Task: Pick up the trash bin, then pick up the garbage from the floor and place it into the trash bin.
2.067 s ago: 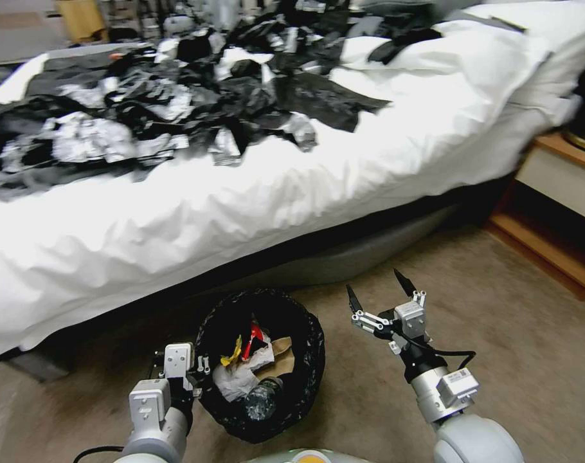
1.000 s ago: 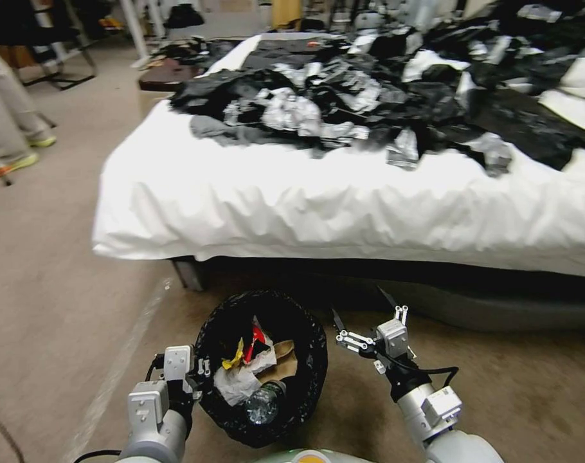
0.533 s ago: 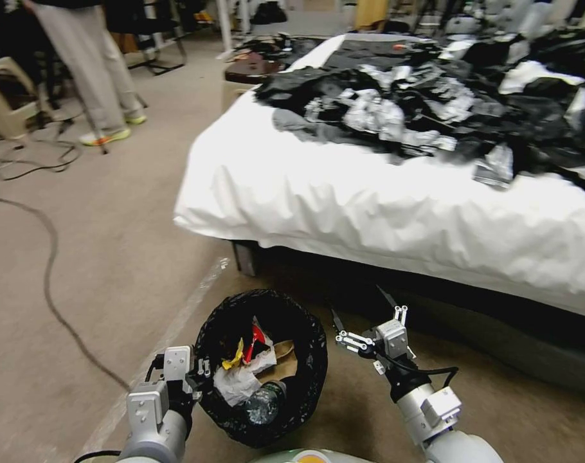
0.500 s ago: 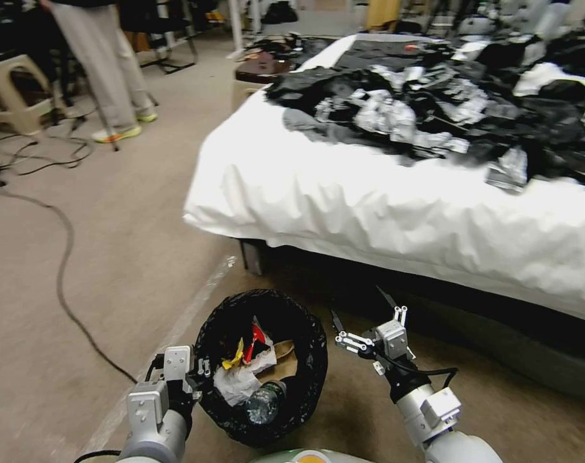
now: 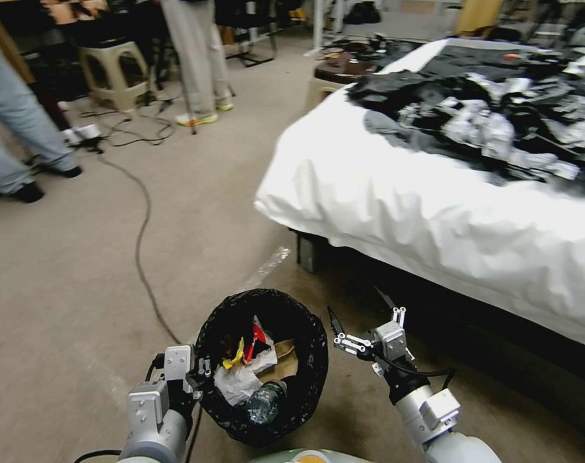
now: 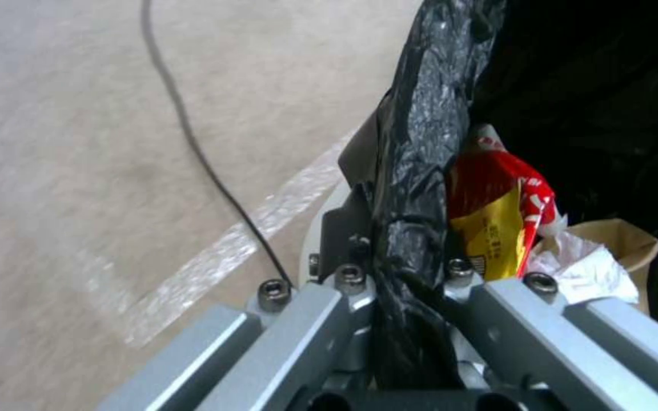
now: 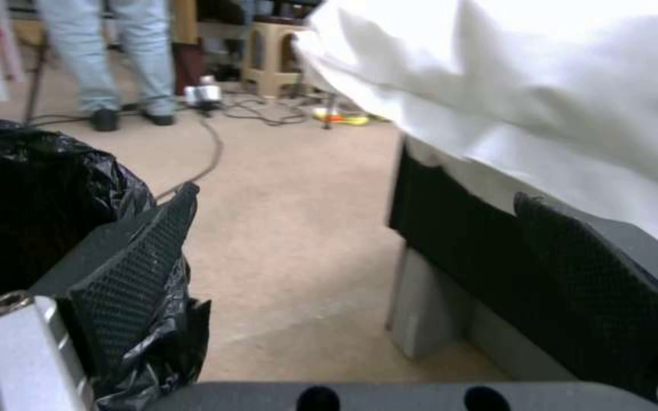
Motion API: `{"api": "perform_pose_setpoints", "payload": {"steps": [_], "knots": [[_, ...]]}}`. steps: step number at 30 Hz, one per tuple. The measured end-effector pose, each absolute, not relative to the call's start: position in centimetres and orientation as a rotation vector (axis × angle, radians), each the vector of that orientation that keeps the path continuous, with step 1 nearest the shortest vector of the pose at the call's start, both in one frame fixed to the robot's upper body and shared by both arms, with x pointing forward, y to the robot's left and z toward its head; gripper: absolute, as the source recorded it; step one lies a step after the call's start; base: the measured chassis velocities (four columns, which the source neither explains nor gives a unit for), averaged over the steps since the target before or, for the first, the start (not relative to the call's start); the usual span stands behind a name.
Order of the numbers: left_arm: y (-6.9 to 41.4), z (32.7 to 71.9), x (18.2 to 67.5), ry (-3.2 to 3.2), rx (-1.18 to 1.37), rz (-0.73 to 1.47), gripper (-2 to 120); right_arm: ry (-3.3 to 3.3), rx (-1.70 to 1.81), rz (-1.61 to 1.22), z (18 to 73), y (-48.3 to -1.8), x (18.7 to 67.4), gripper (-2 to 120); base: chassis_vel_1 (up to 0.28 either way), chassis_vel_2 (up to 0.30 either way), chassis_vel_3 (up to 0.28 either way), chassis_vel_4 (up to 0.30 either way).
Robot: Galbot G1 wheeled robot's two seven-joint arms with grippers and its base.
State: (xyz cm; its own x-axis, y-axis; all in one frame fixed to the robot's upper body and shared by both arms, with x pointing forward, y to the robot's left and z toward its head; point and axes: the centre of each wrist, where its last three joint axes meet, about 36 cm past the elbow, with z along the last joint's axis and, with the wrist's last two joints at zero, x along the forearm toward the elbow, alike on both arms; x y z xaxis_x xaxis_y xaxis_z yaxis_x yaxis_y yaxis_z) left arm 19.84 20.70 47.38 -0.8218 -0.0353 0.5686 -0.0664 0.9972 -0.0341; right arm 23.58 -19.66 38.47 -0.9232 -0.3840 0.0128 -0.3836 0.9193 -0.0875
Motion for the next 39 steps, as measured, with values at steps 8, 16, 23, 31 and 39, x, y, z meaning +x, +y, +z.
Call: {"api": "perform_pose_setpoints", "payload": {"steps": [8, 16, 23, 31, 39], "knots": [[20.67, 47.57, 19.83, -2.541, 0.07, 0.072, 0, 3.071, -0.618, -0.143, 38.46, -19.74, 23.66, 100, 0.131, 0.12, 0.128, 0.125], [20.7, 47.75, 19.84, -2.546, 0.07, 0.075, 0, 3.073, -0.621, -0.142, 38.34, -19.71, 23.69, 100, 0.119, 0.13, 0.129, 0.12], [20.71, 47.98, 19.85, -2.552, 0.069, 0.078, 0, 3.073, -0.62, -0.146, 38.37, -19.79, 23.56, 100, 0.134, 0.116, 0.126, 0.134], [20.7, 48.14, 19.82, -2.555, 0.069, 0.08, 0, 3.072, -0.619, -0.141, 38.36, -19.66, 23.29, 100, 0.12, 0.126, 0.125, 0.111], [20.66, 48.24, 19.79, -2.557, 0.069, 0.084, 0, 3.067, -0.618, -0.138, 38.55, -19.63, 23.16, 100, 0.117, 0.121, 0.117, 0.129]]}}
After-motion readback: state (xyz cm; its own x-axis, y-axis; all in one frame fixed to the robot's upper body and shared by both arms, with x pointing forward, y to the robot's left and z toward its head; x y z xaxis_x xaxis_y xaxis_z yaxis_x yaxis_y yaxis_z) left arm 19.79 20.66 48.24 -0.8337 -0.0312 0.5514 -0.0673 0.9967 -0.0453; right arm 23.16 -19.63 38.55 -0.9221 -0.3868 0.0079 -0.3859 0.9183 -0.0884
